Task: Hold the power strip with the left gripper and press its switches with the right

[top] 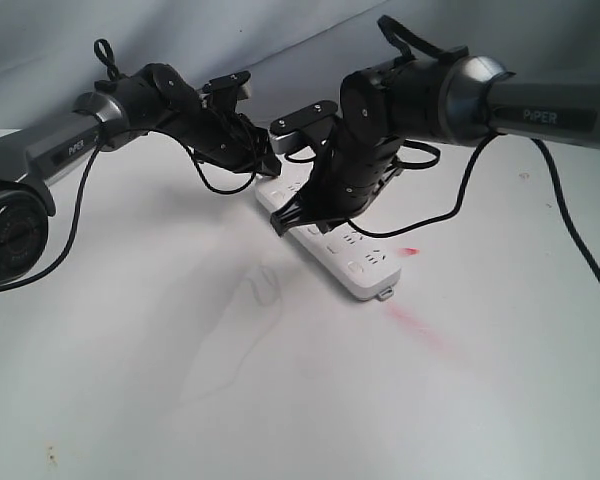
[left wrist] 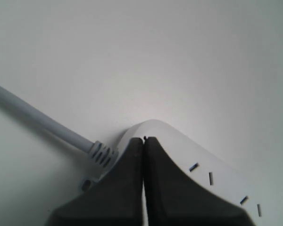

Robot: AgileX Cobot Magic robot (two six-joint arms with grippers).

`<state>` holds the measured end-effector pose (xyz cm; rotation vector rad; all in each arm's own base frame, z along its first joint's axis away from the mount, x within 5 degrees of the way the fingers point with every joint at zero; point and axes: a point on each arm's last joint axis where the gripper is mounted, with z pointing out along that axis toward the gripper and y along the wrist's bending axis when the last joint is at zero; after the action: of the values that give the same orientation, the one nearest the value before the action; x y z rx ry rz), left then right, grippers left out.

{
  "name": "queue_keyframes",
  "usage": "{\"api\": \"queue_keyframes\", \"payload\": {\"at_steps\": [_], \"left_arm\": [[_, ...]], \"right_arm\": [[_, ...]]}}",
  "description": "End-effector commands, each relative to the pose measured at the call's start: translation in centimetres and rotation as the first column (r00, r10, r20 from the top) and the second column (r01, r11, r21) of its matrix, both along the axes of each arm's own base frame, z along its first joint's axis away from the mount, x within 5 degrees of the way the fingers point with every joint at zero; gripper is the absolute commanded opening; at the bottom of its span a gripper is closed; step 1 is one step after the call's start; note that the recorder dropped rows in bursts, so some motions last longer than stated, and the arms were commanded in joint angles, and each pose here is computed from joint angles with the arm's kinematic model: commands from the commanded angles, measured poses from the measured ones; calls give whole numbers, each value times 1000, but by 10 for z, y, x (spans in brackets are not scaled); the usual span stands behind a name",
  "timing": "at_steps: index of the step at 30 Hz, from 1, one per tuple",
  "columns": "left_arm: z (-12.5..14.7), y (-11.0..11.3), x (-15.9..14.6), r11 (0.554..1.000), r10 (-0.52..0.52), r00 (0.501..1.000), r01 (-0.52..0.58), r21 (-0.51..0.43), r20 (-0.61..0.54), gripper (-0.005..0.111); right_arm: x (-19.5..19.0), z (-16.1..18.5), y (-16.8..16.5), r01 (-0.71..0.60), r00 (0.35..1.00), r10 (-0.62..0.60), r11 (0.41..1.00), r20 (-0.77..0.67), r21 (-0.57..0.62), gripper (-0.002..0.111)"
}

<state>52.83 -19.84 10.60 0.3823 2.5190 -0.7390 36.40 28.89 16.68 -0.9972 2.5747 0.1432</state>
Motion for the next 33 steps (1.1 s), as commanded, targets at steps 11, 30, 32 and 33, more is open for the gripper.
{"api": "queue_keyframes", "payload": {"at_steps": [11,30,32,33], "left_arm": [[-3,-1,-1,1000,-4,1000,5,7,-6,0],[-3,-1,-1,1000,-4,1000,5,7,-6,0],[-3,-1,-1,1000,-4,1000,5,7,-6,0],[-3,-1,-1,1000,-4,1000,5,7,-6,0]], "right_arm": [[-4,-1,-4,1,999,-2,999,-33,-45,0],[1,-39,-3,-5,998,-1,997,-67,-82,0],[2,-38,-2,-8,999,4,997,-52,-79,0],[3,-37,-2,-11,999,8,997,-40,-77,0]]}}
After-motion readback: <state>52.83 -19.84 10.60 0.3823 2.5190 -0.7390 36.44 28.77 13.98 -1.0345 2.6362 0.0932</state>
